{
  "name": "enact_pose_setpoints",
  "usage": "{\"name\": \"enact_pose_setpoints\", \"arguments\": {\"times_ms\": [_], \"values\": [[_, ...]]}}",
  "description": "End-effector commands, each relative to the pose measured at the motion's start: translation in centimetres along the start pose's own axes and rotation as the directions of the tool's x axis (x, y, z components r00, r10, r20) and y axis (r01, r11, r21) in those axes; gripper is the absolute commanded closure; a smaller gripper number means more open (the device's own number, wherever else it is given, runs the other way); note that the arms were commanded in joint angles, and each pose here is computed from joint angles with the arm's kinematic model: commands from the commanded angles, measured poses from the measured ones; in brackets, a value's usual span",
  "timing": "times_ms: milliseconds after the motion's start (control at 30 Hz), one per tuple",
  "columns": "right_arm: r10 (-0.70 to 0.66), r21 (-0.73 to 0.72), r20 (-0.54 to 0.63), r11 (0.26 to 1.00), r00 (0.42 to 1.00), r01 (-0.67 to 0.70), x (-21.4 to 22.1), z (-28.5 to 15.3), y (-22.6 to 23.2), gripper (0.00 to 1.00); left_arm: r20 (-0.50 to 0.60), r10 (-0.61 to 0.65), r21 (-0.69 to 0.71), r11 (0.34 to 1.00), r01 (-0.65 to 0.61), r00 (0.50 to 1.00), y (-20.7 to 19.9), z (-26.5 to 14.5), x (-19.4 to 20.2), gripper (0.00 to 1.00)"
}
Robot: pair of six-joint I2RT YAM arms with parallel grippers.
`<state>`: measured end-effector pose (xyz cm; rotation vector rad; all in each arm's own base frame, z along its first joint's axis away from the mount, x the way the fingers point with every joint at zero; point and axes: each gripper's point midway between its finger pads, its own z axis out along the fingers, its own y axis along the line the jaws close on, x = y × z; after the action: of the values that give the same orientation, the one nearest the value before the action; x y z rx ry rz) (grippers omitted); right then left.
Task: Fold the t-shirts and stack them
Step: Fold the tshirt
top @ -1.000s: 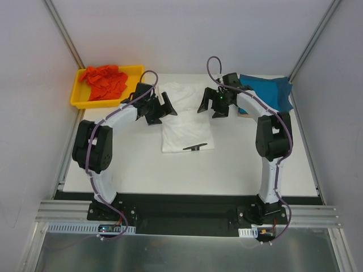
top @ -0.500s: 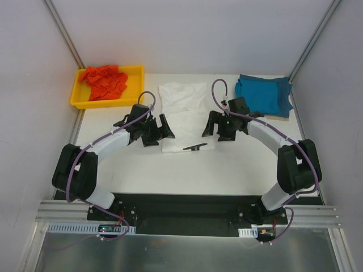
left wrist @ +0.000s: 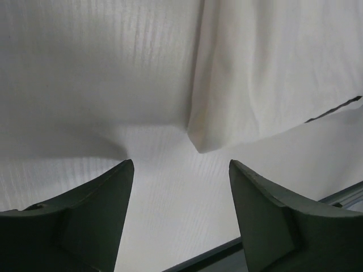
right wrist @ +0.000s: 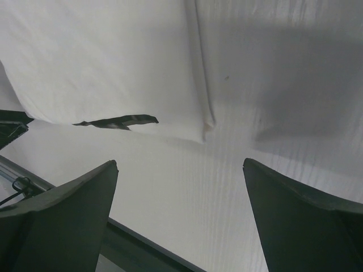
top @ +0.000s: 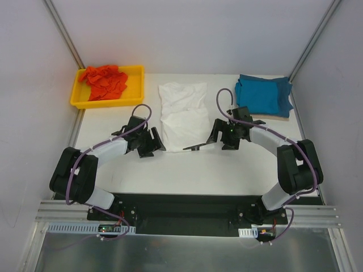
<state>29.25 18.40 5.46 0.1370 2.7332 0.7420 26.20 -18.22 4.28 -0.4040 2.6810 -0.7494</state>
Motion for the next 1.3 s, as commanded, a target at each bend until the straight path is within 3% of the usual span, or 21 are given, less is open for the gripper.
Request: {"name": "enact_pose_setpoints", "arguments": {"times_ms": [0, 67, 267, 367, 400, 567, 700, 867, 967, 1067, 1100, 1167, 1267], "values": [[0.020, -0.053, -0.001, 0.998, 1.000, -0.020, -0.5, 0.6, 0.8, 0.03, 0.024, -0.014, 0.002, 1.000, 0.014, 1.000, -0.2, 1.2, -1.5, 0.38], [0.024, -0.046, -0.008, 0.999, 1.000, -0.024, -0.3, 0.9, 0.5, 0.03, -0.017, -0.026, 0.025, 0.999, 0.026, 1.000, -0.6, 1.9, -1.1, 0.46], [0.038, -0.033, -0.034, 0.999, 0.999, -0.039, 0.2, 1.5, 0.0, 0.01, -0.078, -0.030, 0.070, 0.997, 0.036, 0.997, -1.5, 3.1, -0.9, 0.53], [0.048, -0.029, -0.052, 0.998, 0.998, -0.049, 0.5, 2.0, -0.2, 0.01, -0.103, -0.026, 0.088, 0.996, 0.035, 0.994, -1.9, 3.4, -0.6, 0.78], [0.055, -0.024, -0.056, 0.998, 0.997, -0.056, 0.5, 2.1, -0.3, 0.03, -0.103, -0.023, 0.092, 0.995, 0.033, 0.994, -2.0, 3.4, -0.7, 0.98], [0.062, -0.019, -0.071, 0.998, 0.996, -0.064, 0.6, 2.7, -0.6, 0.09, -0.099, -0.021, 0.083, 0.996, 0.029, 0.995, -1.6, 3.3, -0.4, 1.00], [0.091, -0.017, -0.096, 0.996, 0.991, -0.093, 0.8, 3.4, -0.7, 0.27, -0.096, -0.022, 0.075, 0.997, 0.030, 0.995, -1.4, 3.4, -0.4, 1.00], [0.129, 0.018, -0.107, 0.992, 0.986, -0.127, 1.0, 4.2, -1.6, 0.37, -0.097, -0.024, 0.072, 0.997, 0.031, 0.995, -1.3, 3.5, -0.4, 1.00], [0.148, 0.033, -0.117, 0.989, 0.982, -0.145, 1.2, 4.5, -2.2, 0.52, -0.094, -0.024, 0.072, 0.997, 0.031, 0.995, -1.3, 3.5, -0.5, 1.00], [0.156, 0.045, -0.119, 0.987, 0.980, -0.152, 1.4, 4.6, -2.5, 0.73, -0.093, -0.026, 0.071, 0.997, 0.033, 0.995, -1.3, 3.4, -0.5, 1.00], [0.165, 0.050, -0.119, 0.986, 0.979, -0.160, 1.4, 4.6, -2.7, 0.87, -0.092, -0.025, 0.072, 0.997, 0.032, 0.995, -1.3, 3.4, -0.5, 1.00], [0.171, 0.053, -0.117, 0.985, 0.978, -0.166, 1.5, 4.5, -3.1, 0.99, -0.091, -0.026, 0.074, 0.997, 0.033, 0.996, -1.4, 3.3, -0.5, 1.00], [0.160, 0.042, -0.125, 0.987, 0.979, -0.155, 1.9, 4.3, -3.1, 0.99, -0.095, -0.026, 0.083, 0.996, 0.034, 0.995, -1.4, 3.0, -0.2, 1.00]]}}
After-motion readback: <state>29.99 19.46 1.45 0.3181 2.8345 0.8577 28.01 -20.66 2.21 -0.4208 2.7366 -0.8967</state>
